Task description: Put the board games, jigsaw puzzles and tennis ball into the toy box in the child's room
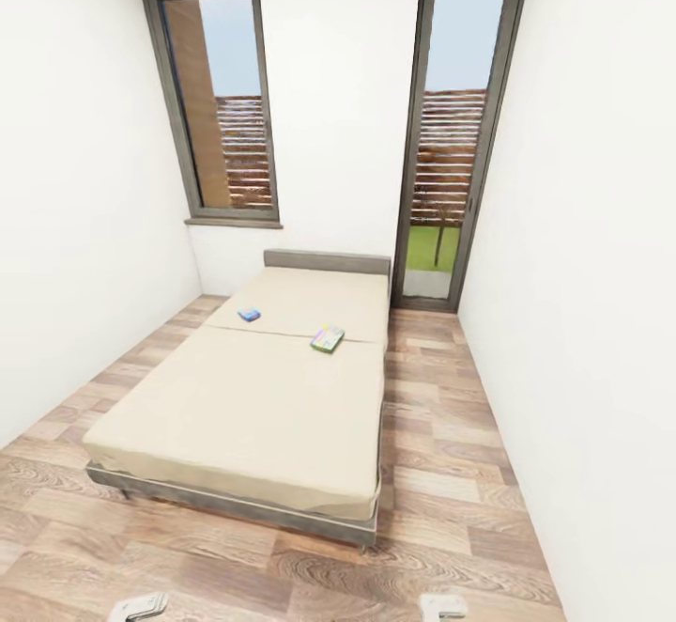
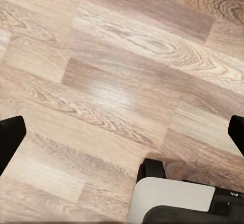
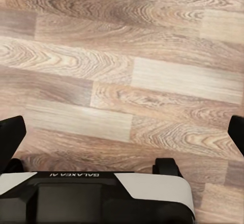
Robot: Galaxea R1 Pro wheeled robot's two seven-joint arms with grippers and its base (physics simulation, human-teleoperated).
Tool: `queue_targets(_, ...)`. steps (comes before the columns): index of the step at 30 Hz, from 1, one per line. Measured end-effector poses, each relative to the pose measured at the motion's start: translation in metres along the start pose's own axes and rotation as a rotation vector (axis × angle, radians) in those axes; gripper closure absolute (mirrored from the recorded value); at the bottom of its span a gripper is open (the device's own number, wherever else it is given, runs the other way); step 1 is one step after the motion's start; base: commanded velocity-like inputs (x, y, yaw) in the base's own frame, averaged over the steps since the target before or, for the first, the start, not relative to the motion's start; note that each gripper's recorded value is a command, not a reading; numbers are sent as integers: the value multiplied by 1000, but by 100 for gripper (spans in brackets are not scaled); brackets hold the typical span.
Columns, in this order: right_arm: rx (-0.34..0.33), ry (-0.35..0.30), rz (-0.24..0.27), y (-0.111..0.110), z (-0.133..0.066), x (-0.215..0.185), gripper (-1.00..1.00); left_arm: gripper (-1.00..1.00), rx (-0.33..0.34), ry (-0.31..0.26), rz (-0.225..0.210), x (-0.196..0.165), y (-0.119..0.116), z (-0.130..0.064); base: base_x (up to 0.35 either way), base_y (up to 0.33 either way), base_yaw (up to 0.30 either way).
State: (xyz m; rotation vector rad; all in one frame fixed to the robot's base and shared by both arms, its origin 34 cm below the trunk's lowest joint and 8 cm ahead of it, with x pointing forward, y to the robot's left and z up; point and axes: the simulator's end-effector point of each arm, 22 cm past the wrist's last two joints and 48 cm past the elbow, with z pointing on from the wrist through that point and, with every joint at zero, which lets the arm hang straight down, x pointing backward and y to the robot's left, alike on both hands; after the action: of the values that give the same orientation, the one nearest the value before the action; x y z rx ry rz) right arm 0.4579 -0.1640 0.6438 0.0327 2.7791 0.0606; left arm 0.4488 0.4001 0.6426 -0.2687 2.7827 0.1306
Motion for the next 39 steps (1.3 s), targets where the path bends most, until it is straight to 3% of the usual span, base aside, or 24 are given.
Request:
queue_targets(14, 0, 6, 1, 0, -10, 4, -100, -100, -3, 9, 1, 3, 2, -11, 0, 0, 85)
queue_targets(32, -12, -16, 1, 11, -19, -4, -100, -100, 2, -11, -1, -5, 0, -18, 0, 0, 205)
queue_targets(39, 29, -30, 3, 7, -27, -5, -100, -100, 4, -19, -2, -8, 1, -27, 0, 0, 217)
